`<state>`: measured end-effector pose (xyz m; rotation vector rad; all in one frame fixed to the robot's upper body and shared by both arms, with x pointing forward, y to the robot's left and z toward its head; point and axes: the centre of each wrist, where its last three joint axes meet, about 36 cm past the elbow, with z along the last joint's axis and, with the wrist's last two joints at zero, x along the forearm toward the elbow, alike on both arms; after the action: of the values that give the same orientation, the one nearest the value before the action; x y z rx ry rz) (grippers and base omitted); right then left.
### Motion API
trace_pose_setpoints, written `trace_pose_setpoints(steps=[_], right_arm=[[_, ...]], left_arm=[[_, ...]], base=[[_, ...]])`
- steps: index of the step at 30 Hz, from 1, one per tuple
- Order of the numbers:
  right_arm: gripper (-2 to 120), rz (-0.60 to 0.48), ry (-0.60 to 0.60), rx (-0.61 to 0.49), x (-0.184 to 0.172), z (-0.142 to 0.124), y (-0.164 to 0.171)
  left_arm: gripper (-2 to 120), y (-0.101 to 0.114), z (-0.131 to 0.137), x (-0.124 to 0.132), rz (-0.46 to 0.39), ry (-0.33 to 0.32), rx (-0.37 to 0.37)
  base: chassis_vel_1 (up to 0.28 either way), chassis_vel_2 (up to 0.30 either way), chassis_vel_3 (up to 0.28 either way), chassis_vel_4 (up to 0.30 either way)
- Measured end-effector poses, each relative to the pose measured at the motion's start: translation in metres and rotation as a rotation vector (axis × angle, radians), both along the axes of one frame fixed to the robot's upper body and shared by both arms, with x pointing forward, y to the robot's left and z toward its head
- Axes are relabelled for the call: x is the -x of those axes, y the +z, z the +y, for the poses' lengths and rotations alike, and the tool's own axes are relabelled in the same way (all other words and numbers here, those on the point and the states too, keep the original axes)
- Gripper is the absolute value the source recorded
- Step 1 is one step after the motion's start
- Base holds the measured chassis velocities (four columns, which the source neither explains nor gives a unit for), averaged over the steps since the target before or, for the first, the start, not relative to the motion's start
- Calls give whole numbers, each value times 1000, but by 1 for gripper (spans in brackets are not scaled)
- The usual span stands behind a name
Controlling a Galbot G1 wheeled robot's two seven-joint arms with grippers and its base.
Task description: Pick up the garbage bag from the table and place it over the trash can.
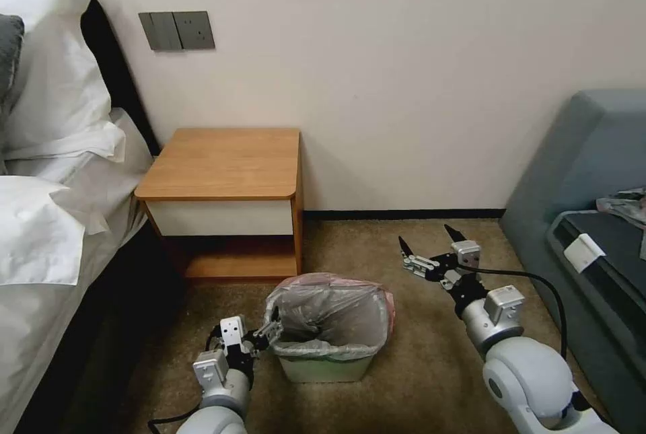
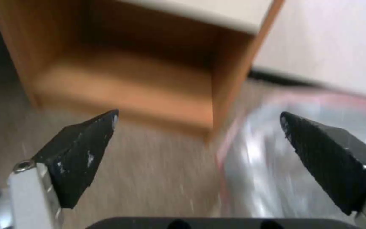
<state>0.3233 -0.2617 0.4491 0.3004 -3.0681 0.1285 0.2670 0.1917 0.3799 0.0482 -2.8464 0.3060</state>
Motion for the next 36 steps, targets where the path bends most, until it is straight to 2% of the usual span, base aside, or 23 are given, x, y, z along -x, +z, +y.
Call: trace_pose_setpoints(steps=[1, 3, 4, 5, 6, 7, 8, 13, 17, 19, 20, 22, 26, 36], right_arm=[[100, -2, -7, -4, 3, -2, -3], [100, -33, -24, -7, 15, -3, -18], [100, -33, -24, -7, 15, -3, -18], [100, -56, -29, -4, 18, -1, -24], [100, -56, -29, -4, 18, -1, -24], [100, -85, -31, -8, 23, 5, -33], [100, -99, -33, -17, 28, 10, -39], [100, -128, -79, -23, 46, 18, -54], [100, -126, -133, -13, 61, 16, -61], [100, -119, -163, -18, 73, 13, -63], [100, -119, -163, -18, 73, 13, -63], [100, -111, -192, -27, 88, 12, -67], [100, -116, -211, -53, 109, 15, -66], [100, -143, -221, -46, 124, 16, -58]], left_arm=[[100, -1, 4, 0, -44, 3, -16], [100, -9, 16, 0, -189, 18, -88], [100, -9, 16, 0, -189, 18, -88], [100, -14, 22, 2, -244, 32, -132], [100, -14, 22, 2, -244, 32, -132], [100, -20, 28, 7, -300, 55, -175], [100, -23, 29, 11, -322, 68, -192], [100, -27, 25, 22, -346, 86, -239], [100, -13, 26, 32, -345, 80, -246], [100, 1, 27, 37, -363, 49, -246], [100, 1, 27, 37, -363, 49, -246], [100, 19, 31, 42, -390, 5, -250], [100, 35, 38, 49, -396, -18, -252], [100, 40, 35, 62, -375, -10, -239]], base=[[0, 0, 0, 0], [0, 0, 0, 0], [0, 0, 0, 0], [0, 0, 0, 0], [0, 0, 0, 0], [0, 0, 0, 0], [0, 0, 0, 0], [0, 0, 0, 0], [0, 0, 0, 0], [0, 0, 0, 0], [0, 0, 0, 0], [0, 0, 0, 0], [0, 0, 0, 0], [0, 0, 0, 0]])
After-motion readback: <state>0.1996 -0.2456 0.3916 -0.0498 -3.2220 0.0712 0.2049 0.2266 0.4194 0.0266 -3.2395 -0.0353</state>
